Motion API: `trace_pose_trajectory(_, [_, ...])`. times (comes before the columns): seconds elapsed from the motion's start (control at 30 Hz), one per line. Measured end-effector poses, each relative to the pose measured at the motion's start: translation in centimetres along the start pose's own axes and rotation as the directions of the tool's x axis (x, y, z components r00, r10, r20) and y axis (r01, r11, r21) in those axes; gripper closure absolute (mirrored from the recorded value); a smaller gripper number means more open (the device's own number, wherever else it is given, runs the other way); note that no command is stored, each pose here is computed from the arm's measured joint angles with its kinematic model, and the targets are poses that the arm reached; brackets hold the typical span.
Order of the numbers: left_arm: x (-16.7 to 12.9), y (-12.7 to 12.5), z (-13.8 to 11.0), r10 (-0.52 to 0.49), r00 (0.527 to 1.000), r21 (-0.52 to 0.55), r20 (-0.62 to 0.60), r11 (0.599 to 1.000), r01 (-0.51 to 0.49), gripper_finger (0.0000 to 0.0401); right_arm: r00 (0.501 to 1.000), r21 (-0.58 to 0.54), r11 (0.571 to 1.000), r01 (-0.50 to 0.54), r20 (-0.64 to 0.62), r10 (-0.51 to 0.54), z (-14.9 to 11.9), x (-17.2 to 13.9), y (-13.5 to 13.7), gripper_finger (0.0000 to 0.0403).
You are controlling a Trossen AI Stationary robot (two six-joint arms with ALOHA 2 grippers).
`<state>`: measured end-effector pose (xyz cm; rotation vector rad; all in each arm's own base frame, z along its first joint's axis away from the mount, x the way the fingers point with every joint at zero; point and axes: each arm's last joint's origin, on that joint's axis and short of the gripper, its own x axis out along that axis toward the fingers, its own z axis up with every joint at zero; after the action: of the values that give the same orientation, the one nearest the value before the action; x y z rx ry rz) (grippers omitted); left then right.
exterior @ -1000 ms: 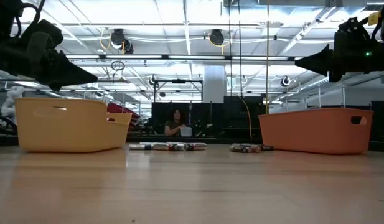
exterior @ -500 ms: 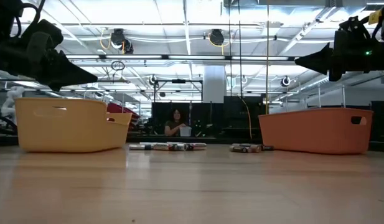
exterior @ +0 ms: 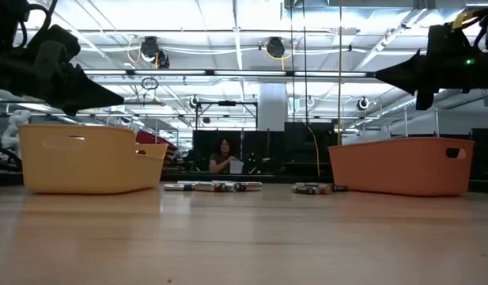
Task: Sort batteries
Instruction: Put the black battery into the orange bin
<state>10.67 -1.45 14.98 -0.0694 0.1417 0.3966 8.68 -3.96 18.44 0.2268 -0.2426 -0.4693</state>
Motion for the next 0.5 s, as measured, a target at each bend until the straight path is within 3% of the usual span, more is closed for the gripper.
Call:
trace_pose_trajectory(0.13, [0.0,0.0,0.0,0.004,1.0,0.015,0.002,1.0,-0.004,0.0393,0.991,0.029,0.994,-0.105,-0.085,0.107,-0.6,0.1,0.2,0.0403])
trace_pose_trajectory(0.27, [0.0,0.0,0.0,-0.001,1.0,0.015,0.002,1.0,0.001,0.0393,0.983,0.041,0.992,-0.117,-0.137,0.122,-1.0,0.5,0.2,0.0399])
trace_pose_trajectory(0.37, [0.0,0.0,0.0,0.0,1.0,0.029,0.004,1.0,0.0,0.0393,0.98,0.004,0.992,-0.122,-0.155,0.121,-1.2,0.7,0.2,0.0388])
trace_pose_trajectory(0.5, [0.1,0.2,0.6,0.05,0.997,0.14,0.052,0.989,-0.057,0.039,0.981,-0.085,0.988,-0.127,-0.16,0.112,-1.3,1.0,0.2,0.0358])
